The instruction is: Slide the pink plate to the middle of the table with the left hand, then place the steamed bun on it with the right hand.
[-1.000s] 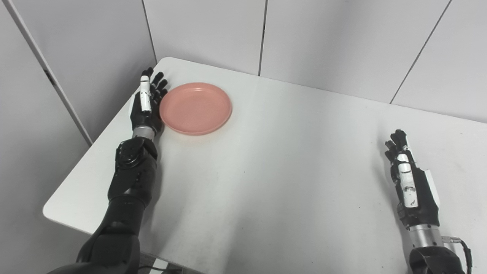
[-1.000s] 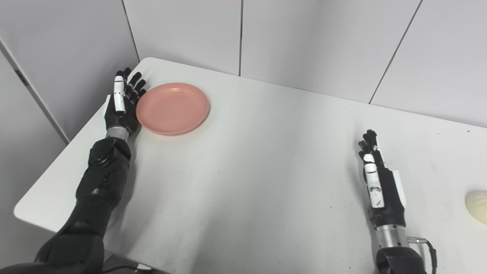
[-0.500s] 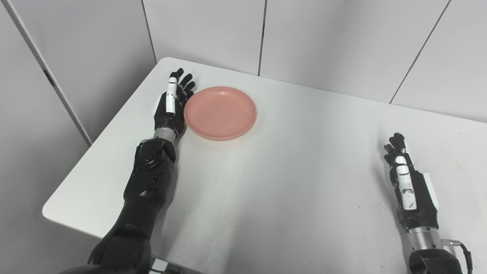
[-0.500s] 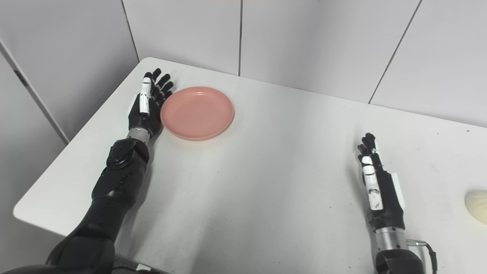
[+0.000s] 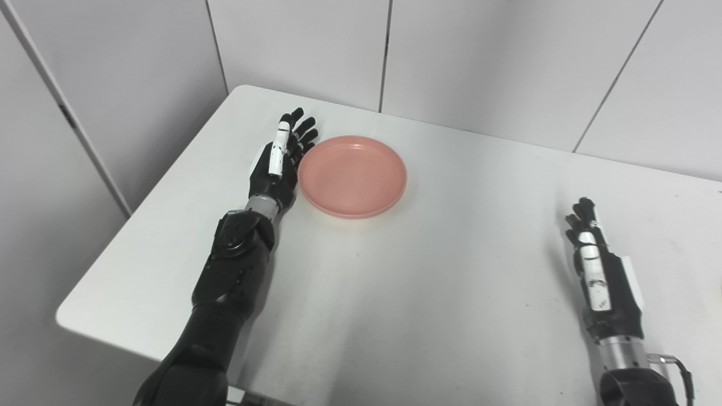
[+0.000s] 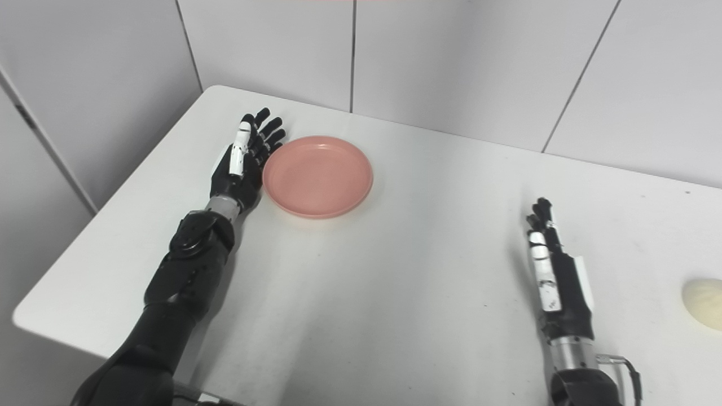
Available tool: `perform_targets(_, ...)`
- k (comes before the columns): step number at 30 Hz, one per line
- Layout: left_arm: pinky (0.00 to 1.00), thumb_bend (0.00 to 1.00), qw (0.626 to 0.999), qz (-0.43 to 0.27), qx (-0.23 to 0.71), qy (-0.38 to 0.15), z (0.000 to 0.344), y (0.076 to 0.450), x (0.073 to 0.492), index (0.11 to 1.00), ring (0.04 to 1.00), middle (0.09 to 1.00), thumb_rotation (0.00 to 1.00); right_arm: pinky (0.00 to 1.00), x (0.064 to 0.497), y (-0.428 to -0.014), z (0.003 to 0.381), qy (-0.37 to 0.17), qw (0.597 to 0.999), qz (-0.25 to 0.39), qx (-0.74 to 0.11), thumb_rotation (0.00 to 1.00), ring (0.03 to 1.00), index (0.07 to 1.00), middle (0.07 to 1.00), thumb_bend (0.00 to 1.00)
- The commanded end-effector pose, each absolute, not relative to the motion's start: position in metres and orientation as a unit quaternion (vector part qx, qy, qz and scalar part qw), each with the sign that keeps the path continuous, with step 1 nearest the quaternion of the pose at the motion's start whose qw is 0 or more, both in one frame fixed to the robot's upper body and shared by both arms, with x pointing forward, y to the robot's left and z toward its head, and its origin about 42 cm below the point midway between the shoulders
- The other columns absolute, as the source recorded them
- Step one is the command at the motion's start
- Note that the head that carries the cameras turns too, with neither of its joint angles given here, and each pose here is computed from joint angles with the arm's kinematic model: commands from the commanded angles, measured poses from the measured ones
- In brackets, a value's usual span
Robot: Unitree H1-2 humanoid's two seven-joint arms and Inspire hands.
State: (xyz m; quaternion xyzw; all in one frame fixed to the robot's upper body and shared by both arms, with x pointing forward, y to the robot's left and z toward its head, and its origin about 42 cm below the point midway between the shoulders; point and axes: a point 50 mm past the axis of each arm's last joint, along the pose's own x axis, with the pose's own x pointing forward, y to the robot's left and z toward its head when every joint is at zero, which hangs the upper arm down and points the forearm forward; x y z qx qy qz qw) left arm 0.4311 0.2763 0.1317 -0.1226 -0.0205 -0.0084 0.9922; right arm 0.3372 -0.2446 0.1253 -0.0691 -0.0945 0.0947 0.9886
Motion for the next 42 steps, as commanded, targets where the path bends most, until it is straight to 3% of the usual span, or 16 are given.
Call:
perform_targets(1, 0.97, 0.54, 0.993, -0.018, -0.117, 0.019, 0.118, 0.271, 0.425, 0.941, 0.935, 0.932, 1.00, 1.00, 0.319, -0.237, 0.094, -0.045, 0.994, 0.090, -0.047, 1.00, 1.000, 1.000, 1.000, 0.18)
perform_targets(13, 0.98, 0.53, 0.985, -0.088, -0.147, 0.031, 0.125, 0.233, 0.412, 0.945, 0.943, 0.941, 1.00, 1.00, 0.318, -0.232, 0.092, -0.038, 0.994, 0.090, -0.046, 1.00, 1.000, 1.000, 1.000, 0.24)
perform_targets(22, 0.96, 0.48, 0.974, -0.146, -0.168, 0.043, 0.133, 0.199, 0.397, 0.959, 0.945, 0.950, 1.00, 1.00, 0.318, -0.227, 0.093, -0.040, 0.994, 0.089, -0.044, 1.00, 1.000, 1.000, 1.000, 0.21)
perform_targets(30, 1.00, 0.44, 0.965, -0.190, -0.175, 0.047, 0.138, 0.177, 0.385, 0.991, 0.987, 0.985, 1.00, 1.00, 0.318, -0.219, 0.094, -0.035, 0.994, 0.089, -0.046, 1.00, 1.000, 1.000, 1.000, 0.22)
perform_targets(42, 1.00, 0.44, 0.954, -0.237, -0.170, 0.065, 0.131, 0.158, 0.373, 1.000, 0.987, 0.989, 1.00, 1.00, 0.318, -0.208, 0.097, -0.031, 0.995, 0.085, -0.046, 1.00, 1.000, 1.000, 1.000, 0.19)
